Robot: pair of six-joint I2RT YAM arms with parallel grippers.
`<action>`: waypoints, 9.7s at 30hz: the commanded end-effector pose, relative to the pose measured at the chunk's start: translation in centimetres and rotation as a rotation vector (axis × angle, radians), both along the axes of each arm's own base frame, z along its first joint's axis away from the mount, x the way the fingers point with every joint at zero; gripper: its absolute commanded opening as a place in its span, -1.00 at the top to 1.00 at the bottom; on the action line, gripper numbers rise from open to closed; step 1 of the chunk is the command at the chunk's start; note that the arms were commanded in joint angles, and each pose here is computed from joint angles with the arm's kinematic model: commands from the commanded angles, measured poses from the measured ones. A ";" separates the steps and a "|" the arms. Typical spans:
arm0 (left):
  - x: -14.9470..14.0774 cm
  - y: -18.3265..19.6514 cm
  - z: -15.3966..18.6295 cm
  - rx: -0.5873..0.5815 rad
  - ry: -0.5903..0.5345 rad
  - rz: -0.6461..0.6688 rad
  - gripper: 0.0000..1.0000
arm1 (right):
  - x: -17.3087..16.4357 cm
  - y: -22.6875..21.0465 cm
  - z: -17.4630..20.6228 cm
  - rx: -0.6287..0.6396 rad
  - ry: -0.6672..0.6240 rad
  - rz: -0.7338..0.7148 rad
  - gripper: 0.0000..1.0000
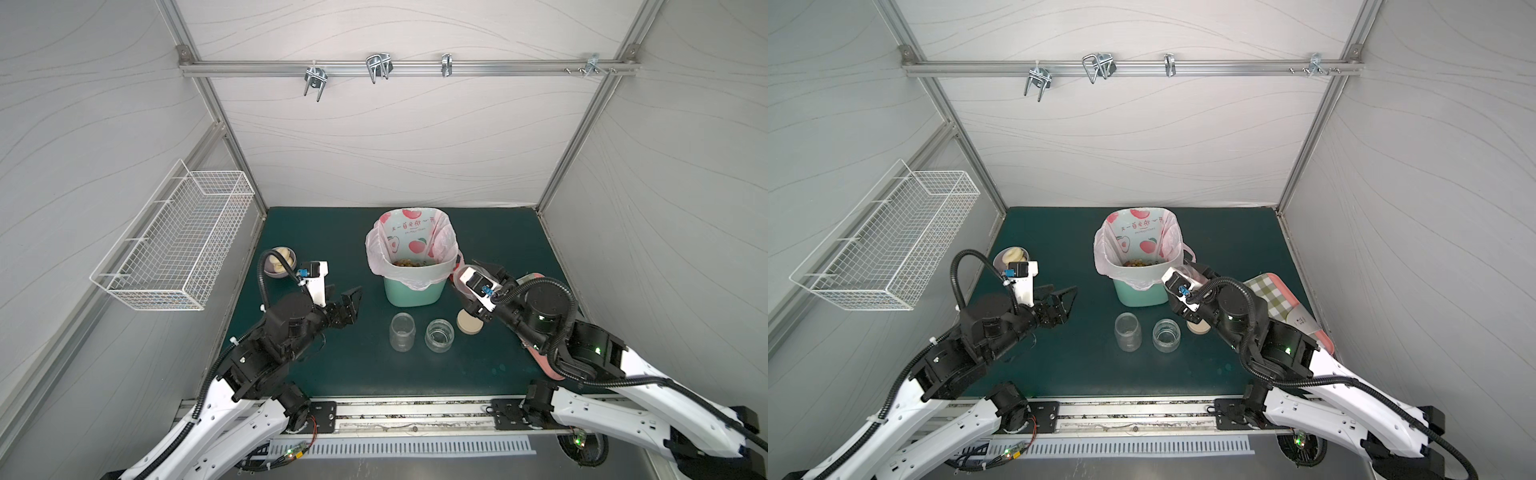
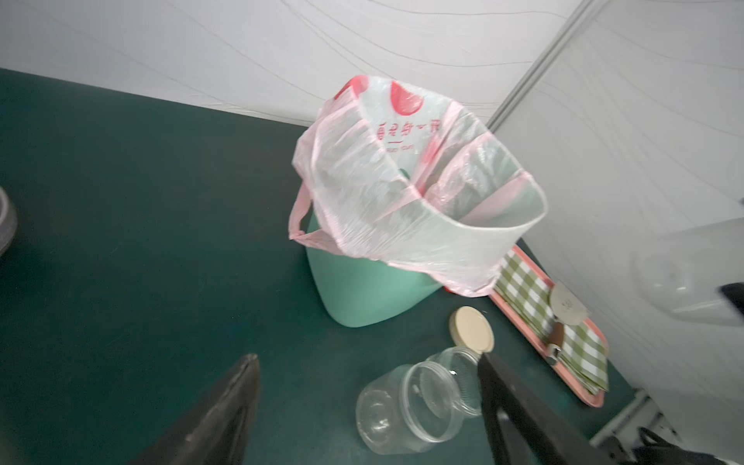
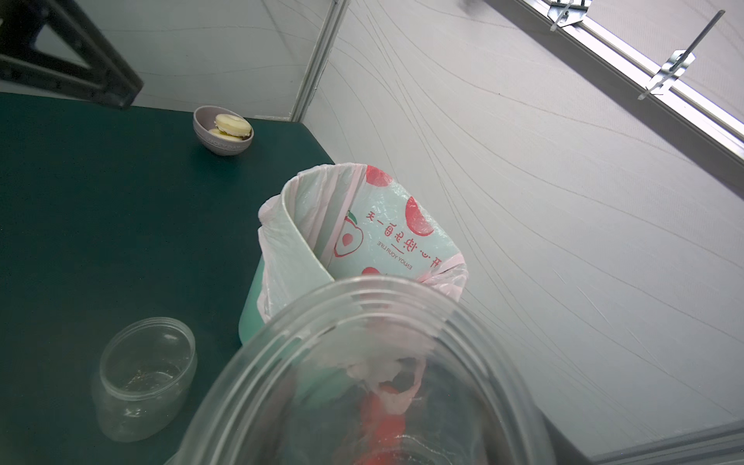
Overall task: Empty moldy peanuts from jars
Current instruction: Place the jar at the center of the board, then reset both arms
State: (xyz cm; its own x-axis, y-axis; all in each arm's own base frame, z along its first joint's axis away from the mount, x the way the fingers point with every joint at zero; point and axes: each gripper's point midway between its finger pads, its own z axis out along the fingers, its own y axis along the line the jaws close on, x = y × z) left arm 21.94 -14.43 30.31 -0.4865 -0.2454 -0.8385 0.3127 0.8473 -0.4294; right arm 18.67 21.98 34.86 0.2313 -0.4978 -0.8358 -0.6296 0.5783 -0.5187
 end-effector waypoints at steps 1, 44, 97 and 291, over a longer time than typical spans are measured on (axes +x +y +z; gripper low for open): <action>-1.1 -2.2 3.8 -0.085 0.043 -0.116 -0.65 | -0.8 1.4 0.1 0.059 0.009 0.075 0.97; -0.2 -12.2 3.8 0.068 0.134 -0.286 -0.58 | 0.9 7.3 -5.6 -0.017 0.222 0.107 0.93; 1.1 -14.6 0.9 0.114 0.167 -0.297 1.00 | 0.5 7.2 -4.7 0.050 0.211 0.079 -0.99; 13.5 19.3 -18.7 0.283 -0.221 0.629 -0.98 | 16.7 -23.2 -21.9 0.510 0.228 -0.928 -0.99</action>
